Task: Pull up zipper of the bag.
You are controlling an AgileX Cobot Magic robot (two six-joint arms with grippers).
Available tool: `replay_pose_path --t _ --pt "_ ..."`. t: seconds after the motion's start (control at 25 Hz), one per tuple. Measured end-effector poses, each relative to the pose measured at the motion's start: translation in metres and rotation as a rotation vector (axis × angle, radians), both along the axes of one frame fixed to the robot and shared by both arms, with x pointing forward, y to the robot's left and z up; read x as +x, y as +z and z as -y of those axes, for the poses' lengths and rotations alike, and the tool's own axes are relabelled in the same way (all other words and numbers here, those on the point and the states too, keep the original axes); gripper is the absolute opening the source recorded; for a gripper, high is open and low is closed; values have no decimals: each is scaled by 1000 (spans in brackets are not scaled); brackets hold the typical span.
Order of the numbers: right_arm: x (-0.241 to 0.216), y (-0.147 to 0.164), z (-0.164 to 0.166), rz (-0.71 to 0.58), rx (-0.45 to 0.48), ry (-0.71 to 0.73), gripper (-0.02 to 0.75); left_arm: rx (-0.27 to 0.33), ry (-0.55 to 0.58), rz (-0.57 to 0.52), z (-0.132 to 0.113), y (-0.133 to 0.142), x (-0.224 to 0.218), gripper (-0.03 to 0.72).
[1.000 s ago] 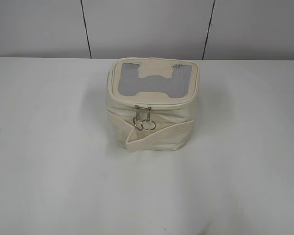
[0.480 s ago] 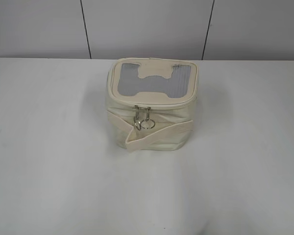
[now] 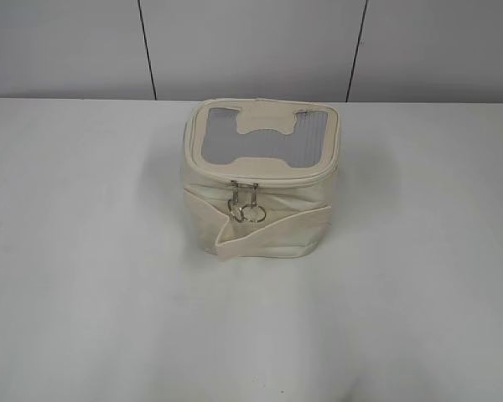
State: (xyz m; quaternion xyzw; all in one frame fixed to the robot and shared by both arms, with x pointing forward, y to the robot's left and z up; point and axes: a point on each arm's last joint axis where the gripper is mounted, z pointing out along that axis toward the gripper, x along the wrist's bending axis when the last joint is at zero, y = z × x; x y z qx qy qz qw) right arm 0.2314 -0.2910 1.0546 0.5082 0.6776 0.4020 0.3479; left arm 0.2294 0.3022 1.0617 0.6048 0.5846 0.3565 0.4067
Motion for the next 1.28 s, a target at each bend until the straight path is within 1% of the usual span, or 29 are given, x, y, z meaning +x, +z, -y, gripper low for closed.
replay_pose_path --t 0.36,0.56,0.6,0.76,1.08,1.28 --pt "0 0 0 1 3 1 535 3 -1 0 0 0 0 425" --pt "0 0 -2 -4 34 14 535 35 -16 3 0 0 0 424" --pt "0 0 -3 -4 36 15 535 44 -20 4 0 0 0 421" --pt "0 0 -3 -7 51 9 535 49 -22 4 0 0 0 399" --pt "0 0 0 -14 70 -30 535 49 -22 4 0 0 0 351" --pt "0 0 0 -14 71 -30 535 50 -23 4 0 0 0 343"
